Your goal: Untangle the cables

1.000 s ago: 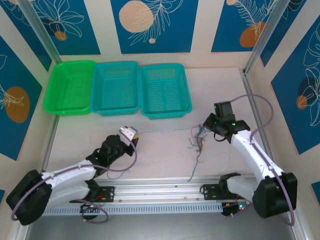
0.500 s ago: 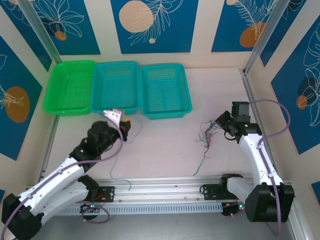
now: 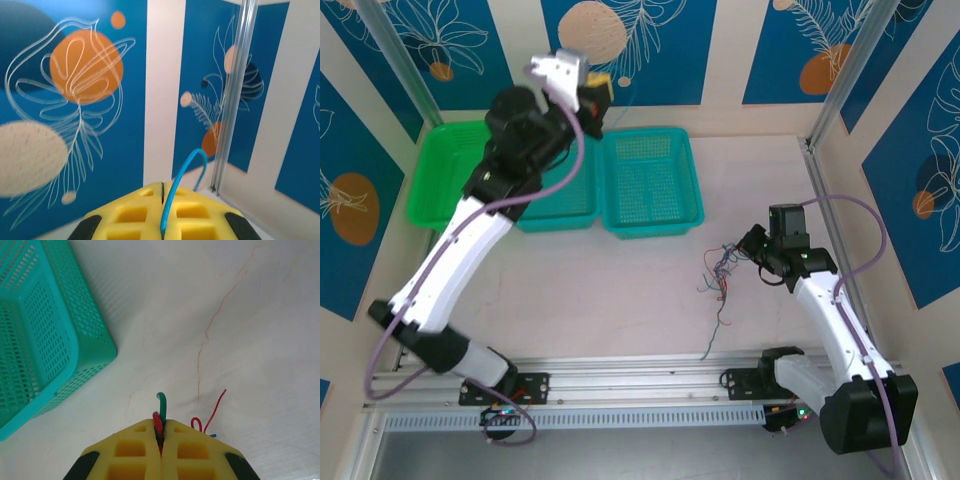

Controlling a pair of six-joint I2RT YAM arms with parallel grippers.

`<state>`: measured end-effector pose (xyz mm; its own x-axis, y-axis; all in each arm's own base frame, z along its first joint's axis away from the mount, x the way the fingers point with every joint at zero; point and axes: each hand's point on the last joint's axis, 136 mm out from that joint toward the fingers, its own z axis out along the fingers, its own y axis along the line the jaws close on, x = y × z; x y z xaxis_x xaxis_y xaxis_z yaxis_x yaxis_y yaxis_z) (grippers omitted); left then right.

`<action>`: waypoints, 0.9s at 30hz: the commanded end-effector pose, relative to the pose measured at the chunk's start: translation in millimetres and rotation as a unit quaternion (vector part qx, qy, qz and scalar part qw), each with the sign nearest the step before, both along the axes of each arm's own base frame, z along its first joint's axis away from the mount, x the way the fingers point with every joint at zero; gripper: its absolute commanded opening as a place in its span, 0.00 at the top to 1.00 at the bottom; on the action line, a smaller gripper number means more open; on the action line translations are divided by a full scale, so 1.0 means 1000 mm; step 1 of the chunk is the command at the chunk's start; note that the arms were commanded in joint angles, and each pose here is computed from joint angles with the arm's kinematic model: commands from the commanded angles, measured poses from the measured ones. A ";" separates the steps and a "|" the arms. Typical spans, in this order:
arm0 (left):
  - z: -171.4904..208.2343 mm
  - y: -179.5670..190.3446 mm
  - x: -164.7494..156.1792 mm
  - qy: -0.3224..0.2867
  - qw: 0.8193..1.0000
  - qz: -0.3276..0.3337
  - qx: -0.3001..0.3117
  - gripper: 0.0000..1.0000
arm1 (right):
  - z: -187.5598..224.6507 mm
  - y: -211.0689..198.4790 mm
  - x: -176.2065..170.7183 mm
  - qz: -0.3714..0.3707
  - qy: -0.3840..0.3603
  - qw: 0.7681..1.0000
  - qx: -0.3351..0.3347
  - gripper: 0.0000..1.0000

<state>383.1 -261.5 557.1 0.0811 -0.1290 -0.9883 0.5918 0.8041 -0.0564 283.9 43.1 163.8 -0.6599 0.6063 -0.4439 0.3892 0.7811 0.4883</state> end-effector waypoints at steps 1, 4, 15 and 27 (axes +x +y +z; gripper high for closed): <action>0.017 -0.016 0.026 -0.005 1.000 -0.024 0.000 1.00 | 0.011 0.003 -0.005 0.010 -0.010 1.000 0.004 1.00; -0.001 -0.037 0.068 0.020 1.000 -0.012 0.012 1.00 | 0.013 0.002 -0.009 0.010 -0.012 1.000 0.002 1.00; -0.241 -0.070 0.181 0.229 0.953 0.073 0.182 1.00 | 0.024 0.008 -0.026 0.042 -0.025 0.999 0.011 1.00; -0.237 -0.050 0.167 0.245 0.944 0.061 0.212 0.00 | 0.032 0.011 -0.023 0.049 -0.033 0.998 0.018 1.00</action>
<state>564.1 -329.8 229.4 -0.5238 0.3237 -0.7880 0.4698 0.8814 0.0497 258.7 49.8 183.4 -0.6788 0.5702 -0.4627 0.3139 0.7949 0.5192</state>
